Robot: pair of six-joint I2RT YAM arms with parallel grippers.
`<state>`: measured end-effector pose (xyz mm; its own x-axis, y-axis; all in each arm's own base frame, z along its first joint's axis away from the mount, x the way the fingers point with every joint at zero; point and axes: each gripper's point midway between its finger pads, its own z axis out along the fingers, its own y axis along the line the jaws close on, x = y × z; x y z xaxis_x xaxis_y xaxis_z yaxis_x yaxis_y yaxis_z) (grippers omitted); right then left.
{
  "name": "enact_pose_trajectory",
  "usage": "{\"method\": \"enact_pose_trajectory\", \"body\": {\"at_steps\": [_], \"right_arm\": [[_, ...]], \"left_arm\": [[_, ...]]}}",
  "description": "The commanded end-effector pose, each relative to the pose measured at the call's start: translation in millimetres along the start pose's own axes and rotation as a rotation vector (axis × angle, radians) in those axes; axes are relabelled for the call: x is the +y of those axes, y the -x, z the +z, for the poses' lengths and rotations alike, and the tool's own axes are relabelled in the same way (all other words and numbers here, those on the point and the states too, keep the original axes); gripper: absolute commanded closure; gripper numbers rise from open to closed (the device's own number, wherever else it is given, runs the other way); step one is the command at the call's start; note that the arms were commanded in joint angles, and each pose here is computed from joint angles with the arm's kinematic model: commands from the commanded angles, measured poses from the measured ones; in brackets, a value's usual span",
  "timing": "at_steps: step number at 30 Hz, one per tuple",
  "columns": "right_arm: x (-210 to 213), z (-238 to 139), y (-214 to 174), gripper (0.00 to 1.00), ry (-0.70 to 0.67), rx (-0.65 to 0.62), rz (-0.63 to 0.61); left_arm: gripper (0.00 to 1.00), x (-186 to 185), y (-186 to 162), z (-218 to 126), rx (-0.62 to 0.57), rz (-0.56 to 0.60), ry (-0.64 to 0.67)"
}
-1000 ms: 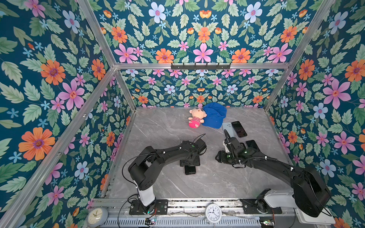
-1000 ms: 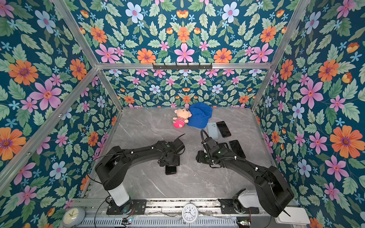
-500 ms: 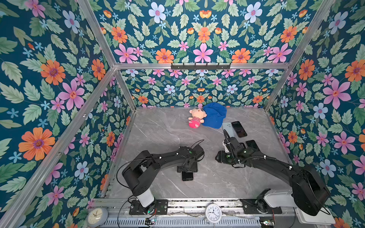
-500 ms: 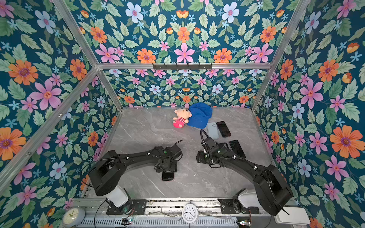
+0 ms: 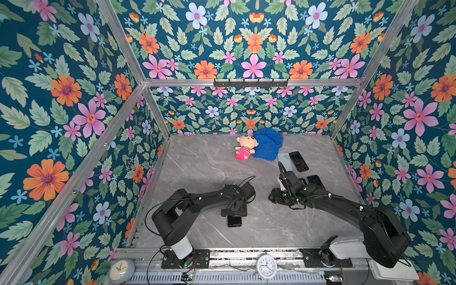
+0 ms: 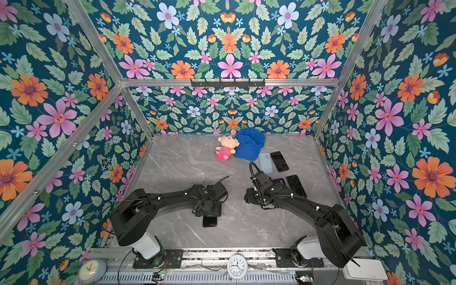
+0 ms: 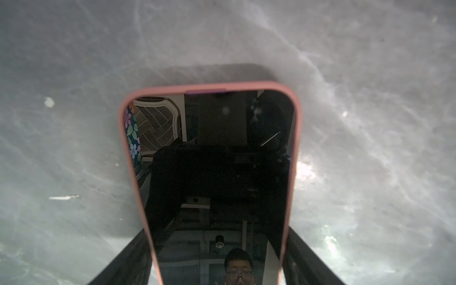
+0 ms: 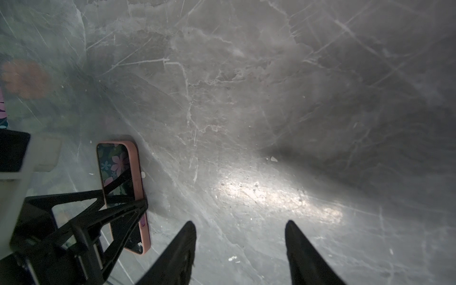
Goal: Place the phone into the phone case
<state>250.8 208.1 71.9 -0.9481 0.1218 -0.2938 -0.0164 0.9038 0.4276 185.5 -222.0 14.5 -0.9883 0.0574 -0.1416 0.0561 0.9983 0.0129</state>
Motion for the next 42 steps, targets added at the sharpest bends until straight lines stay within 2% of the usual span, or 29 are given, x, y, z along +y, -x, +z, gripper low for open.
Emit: {"method": "enact_pose_trajectory", "body": {"at_steps": [1, 6, 12, 16, 22, 28, 37, 42], "right_arm": [[-1, -2, 1, 0.42, -0.011, 0.000, -0.003], [-3, -7, 6, 0.40, -0.040, -0.010, -0.026], [-11, -20, 23, 0.37, -0.089, -0.029, -0.062], [-29, -29, 53, 0.37, -0.104, -0.069, -0.043], [-60, -19, 118, 0.48, -0.173, -0.107, -0.034], [-77, 28, 161, 0.54, -0.260, -0.024, -0.066], [-94, 69, 189, 0.64, -0.316, 0.032, -0.076], [-95, 75, 192, 0.76, -0.325, 0.049, -0.076]], "left_arm": [[0.13, 6, -3, 0, 0.004, 0.020, 0.028], [0.00, 5, 4, -9, -0.024, 0.023, 0.027], [0.00, -11, 20, -29, -0.075, 0.036, -0.031], [0.01, -31, 40, -47, -0.130, 0.071, -0.087], [0.05, -65, 74, -57, -0.172, 0.116, -0.201], [0.06, -72, 105, -56, -0.176, 0.092, -0.294], [0.07, -58, 119, -44, -0.141, 0.073, -0.328], [0.08, -58, 118, -37, -0.123, 0.065, -0.348]]}}
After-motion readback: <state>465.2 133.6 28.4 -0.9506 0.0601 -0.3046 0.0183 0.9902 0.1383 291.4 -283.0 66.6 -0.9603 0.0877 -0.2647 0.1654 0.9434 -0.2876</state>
